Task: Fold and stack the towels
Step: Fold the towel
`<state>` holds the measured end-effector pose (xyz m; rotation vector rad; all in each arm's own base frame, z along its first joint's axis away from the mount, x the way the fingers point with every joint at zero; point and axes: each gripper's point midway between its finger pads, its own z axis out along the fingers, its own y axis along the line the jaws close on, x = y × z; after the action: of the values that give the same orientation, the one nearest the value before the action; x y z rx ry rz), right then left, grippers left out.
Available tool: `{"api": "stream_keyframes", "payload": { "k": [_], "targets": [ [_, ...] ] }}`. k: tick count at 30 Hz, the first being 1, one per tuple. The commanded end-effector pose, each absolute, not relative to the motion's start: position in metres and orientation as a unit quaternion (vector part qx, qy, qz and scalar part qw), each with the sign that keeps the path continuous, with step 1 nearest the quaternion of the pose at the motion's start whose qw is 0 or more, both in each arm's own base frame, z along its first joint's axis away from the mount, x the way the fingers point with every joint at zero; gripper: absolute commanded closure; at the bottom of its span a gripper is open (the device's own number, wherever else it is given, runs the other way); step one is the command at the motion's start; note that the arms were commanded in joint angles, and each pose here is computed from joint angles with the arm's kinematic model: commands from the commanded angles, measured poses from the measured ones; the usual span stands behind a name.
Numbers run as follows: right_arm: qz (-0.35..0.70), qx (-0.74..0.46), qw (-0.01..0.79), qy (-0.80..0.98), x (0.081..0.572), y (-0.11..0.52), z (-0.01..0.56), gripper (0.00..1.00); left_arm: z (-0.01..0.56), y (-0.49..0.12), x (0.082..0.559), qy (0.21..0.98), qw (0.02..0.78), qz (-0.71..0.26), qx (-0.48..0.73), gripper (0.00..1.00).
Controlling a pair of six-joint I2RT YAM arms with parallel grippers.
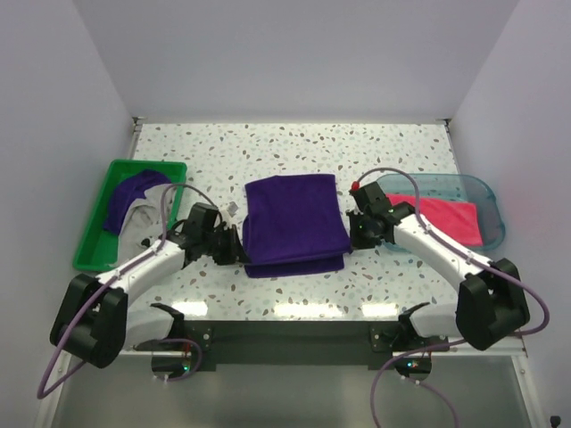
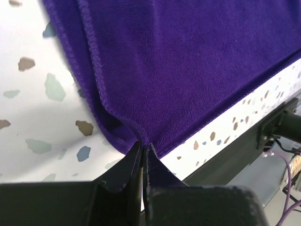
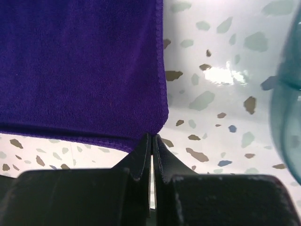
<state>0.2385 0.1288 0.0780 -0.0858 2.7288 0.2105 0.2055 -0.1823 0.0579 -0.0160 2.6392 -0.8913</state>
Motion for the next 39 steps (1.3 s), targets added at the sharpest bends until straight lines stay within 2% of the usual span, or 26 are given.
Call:
{"api": "stream_keyframes", "payload": {
  "k": [1, 7, 11, 18, 23, 26, 32, 39],
  "targets": [
    [0.037, -0.013, 0.195, 0.980, 0.238, 0.114, 0.057, 1.00, 0.036, -0.166, 0.208, 0.944, 0.182, -0.273, -0.028, 0.95],
    [0.033, -0.005, 0.161, 0.986, 0.230, 0.116, 0.028, 1.00, 0.018, -0.157, 0.205, 0.955, 0.165, -0.243, -0.028, 0.95],
    [0.025, -0.003, 0.162, 0.986, 0.230, 0.113, 0.030, 1.00, 0.027, -0.157, 0.210, 0.955, 0.173, -0.238, -0.026, 0.96],
    [0.027, -0.008, 0.227, 0.974, 0.260, 0.116, 0.092, 1.00, 0.097, -0.160, 0.262, 0.942, 0.255, -0.219, -0.009, 0.96],
    [0.051, -0.012, 0.252, 0.966, 0.259, 0.120, 0.129, 1.00, 0.132, -0.153, 0.272, 0.939, 0.281, -0.198, 0.002, 0.96],
    [0.069, -0.011, 0.232, 0.970, 0.244, 0.123, 0.123, 1.00, 0.125, -0.153, 0.259, 0.941, 0.268, -0.206, 0.008, 0.96],
    [0.092, 0.010, 0.162, 0.982, 0.204, 0.125, 0.071, 1.00, 0.069, -0.148, 0.216, 0.957, 0.195, -0.214, 0.009, 0.95],
    [0.079, 0.020, 0.129, 0.988, 0.193, 0.122, 0.031, 1.00, 0.029, -0.144, 0.203, 0.966, 0.161, -0.202, 0.002, 0.95]
  ]
}}
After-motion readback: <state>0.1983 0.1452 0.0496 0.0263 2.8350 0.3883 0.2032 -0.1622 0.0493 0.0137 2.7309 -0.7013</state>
